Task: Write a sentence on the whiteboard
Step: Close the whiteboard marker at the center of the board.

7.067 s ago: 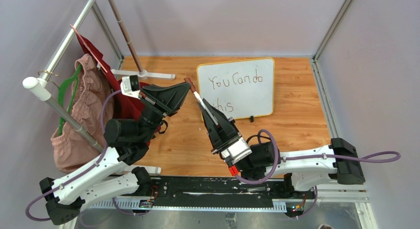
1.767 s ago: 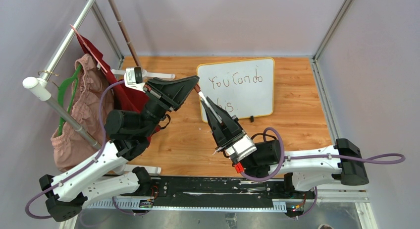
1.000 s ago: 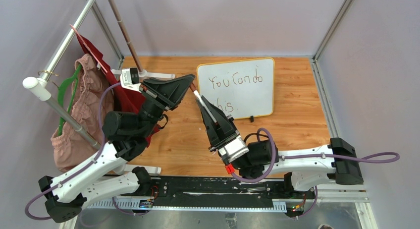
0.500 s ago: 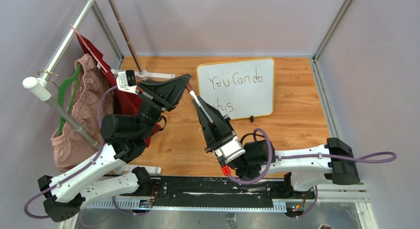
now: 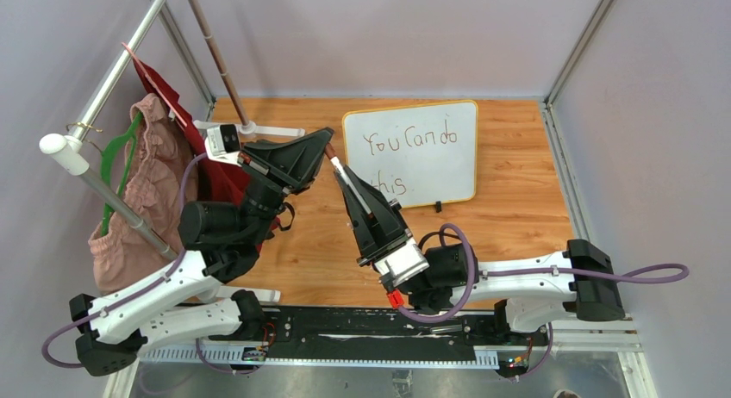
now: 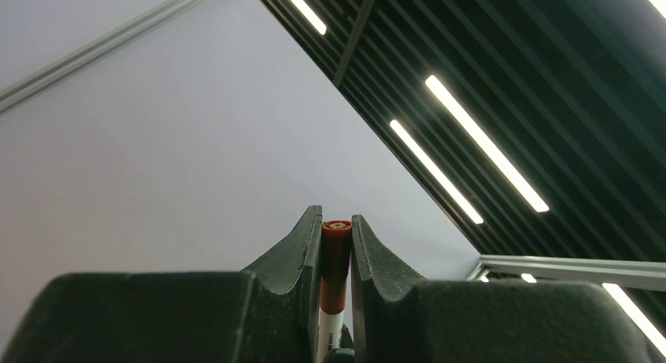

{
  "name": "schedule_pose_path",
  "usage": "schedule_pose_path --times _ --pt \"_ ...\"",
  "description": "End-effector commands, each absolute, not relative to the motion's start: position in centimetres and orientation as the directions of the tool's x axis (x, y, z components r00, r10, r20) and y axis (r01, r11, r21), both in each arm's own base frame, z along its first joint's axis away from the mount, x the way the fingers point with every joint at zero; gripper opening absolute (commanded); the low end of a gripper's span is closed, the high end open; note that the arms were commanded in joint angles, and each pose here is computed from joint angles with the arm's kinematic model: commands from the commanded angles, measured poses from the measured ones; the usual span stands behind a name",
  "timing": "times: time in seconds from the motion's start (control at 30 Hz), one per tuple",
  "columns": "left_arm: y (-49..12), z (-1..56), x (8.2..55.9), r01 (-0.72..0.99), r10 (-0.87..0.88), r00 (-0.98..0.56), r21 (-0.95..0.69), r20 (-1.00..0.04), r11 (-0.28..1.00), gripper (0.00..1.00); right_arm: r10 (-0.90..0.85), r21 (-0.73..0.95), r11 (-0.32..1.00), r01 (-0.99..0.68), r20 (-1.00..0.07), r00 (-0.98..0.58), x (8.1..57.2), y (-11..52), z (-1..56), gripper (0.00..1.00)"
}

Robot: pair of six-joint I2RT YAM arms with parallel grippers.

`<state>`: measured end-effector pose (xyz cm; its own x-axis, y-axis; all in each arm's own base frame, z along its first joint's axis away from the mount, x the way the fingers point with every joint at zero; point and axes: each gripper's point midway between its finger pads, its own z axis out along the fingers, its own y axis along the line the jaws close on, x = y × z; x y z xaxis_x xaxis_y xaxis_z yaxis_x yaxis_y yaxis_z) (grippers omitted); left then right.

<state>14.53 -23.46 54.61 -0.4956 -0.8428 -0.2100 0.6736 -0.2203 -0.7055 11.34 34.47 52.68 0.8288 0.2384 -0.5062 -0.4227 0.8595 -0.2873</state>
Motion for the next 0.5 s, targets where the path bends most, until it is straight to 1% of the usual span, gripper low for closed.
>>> schedule_pose_path --times 0.0,0.23,0.37,0.4,0.47 --pt "-29.5 49.6 10.7 0.632 -0.625 -0.679 -0.739 -0.384 -0.233 0.00 0.194 -0.239 0.901 -0.363 -0.526 0.828 13.8 33.7 53.9 0.00" --pt "-28.6 49.6 11.4 0.639 -0.673 -0.641 -0.742 -0.369 -0.203 0.00 0.194 -0.239 0.901 -0.363 -0.526 0.828 13.8 33.4 53.8 0.00" --pt "-27.0 49.8 12.3 0.643 -0.730 -0.583 -0.752 -0.356 -0.147 0.00 0.217 -0.236 0.892 -0.385 -0.524 0.824 13.5 33.0 53.6 0.00" --pt "-26.6 49.9 12.5 0.647 -0.741 -0.569 -0.750 -0.355 -0.137 0.04 0.223 -0.235 0.890 -0.391 -0.523 0.823 13.5 32.9 53.6 0.00" --pt "-25.8 50.3 12.6 0.658 -0.761 -0.544 -0.743 -0.354 -0.125 0.18 0.236 -0.234 0.885 -0.403 -0.520 0.821 13.3 32.7 53.6 0.00"
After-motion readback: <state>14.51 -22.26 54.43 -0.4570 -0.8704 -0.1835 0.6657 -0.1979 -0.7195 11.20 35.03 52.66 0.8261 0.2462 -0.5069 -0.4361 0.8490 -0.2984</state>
